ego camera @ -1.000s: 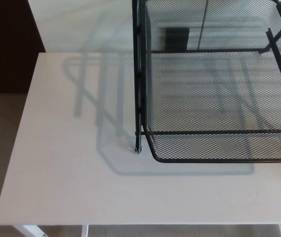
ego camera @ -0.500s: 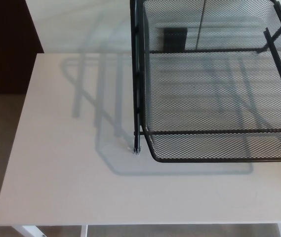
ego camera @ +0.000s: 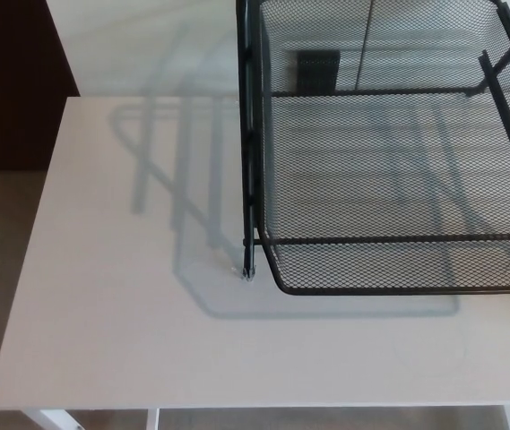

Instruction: The robot walks towards a desk on which a file tray is kept in the middle and a stapler is kept to its right. The robot lifts the stapler using its right hand and places it on the file tray.

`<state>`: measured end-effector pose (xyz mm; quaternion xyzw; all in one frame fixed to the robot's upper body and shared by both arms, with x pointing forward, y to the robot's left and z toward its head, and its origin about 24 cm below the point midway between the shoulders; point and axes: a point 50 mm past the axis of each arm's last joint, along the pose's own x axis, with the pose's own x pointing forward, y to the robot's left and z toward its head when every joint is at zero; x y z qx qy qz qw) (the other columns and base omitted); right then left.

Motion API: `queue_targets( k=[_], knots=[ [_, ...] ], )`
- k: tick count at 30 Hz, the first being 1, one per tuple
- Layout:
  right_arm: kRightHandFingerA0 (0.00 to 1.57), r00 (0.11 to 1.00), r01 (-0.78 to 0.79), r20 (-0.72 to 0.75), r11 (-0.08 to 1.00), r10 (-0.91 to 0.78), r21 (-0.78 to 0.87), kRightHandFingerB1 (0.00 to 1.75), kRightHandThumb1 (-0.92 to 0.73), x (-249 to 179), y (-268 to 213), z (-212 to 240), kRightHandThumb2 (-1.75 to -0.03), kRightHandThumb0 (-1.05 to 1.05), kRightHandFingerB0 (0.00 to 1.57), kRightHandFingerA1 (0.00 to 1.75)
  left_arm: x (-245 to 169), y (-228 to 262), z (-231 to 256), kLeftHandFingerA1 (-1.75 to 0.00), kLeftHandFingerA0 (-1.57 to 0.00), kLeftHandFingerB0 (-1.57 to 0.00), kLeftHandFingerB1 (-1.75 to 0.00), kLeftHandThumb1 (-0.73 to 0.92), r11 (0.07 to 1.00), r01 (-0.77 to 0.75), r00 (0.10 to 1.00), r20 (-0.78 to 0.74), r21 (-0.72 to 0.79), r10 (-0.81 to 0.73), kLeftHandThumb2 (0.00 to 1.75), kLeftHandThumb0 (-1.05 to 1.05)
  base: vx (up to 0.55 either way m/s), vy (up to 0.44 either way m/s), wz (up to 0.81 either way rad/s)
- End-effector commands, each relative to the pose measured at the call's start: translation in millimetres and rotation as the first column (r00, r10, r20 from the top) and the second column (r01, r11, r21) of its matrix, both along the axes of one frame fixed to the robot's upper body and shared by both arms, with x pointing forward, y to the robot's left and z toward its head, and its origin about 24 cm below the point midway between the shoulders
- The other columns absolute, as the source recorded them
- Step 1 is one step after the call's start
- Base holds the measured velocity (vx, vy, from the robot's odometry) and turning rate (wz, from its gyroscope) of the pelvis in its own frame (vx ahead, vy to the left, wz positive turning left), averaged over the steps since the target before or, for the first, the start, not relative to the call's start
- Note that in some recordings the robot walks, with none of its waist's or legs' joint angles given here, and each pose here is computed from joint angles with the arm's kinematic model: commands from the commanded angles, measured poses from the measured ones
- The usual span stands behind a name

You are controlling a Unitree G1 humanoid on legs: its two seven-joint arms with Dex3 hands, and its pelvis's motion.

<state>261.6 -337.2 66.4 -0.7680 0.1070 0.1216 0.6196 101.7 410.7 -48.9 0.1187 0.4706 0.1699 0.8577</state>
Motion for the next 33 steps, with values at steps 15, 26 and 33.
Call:
queue_targets(
  k=[15, 26, 33],
  knots=[
    [0.98, 0.846, 0.094, 0.509, 0.984, -0.160, 0.154, 1.52, -0.65, -44, -40, 21, -0.67, -0.30, 0.74, 1.75, -11, 10, 7, -0.52, -0.10, 0.00, -0.30, 0.74, 0.998, 0.016, 1.000, -0.028, 0.058, -0.015, 1.08, -0.84, 0.00, 0.000, 0.00],
    [1.21, 0.767, 0.077, 0.639, 0.997, -0.065, 0.009, 1.19, -0.42, -39, -57, 81, -0.86, -0.41, 0.87, 1.38, -10, 10, 8, -0.44, -0.16, -0.03, -0.27, 0.90, 0.998, 0.006, 1.000, -0.022, 0.061, -0.005, 0.70, -0.77, 0.00, 0.000, 0.00],
    [1.00, 0.698, 0.079, 0.716, 0.995, -0.018, -0.052, 0.92, -0.65, -34, -54, 144, -0.62, -0.51, 0.88, 1.63, -12, 11, 9, -0.55, -0.15, 0.00, -0.31, 0.72, 0.998, 0.005, 1.000, -0.017, 0.060, -0.004, 1.08, -0.81, 0.00, 0.000, 0.00]
  ],
)
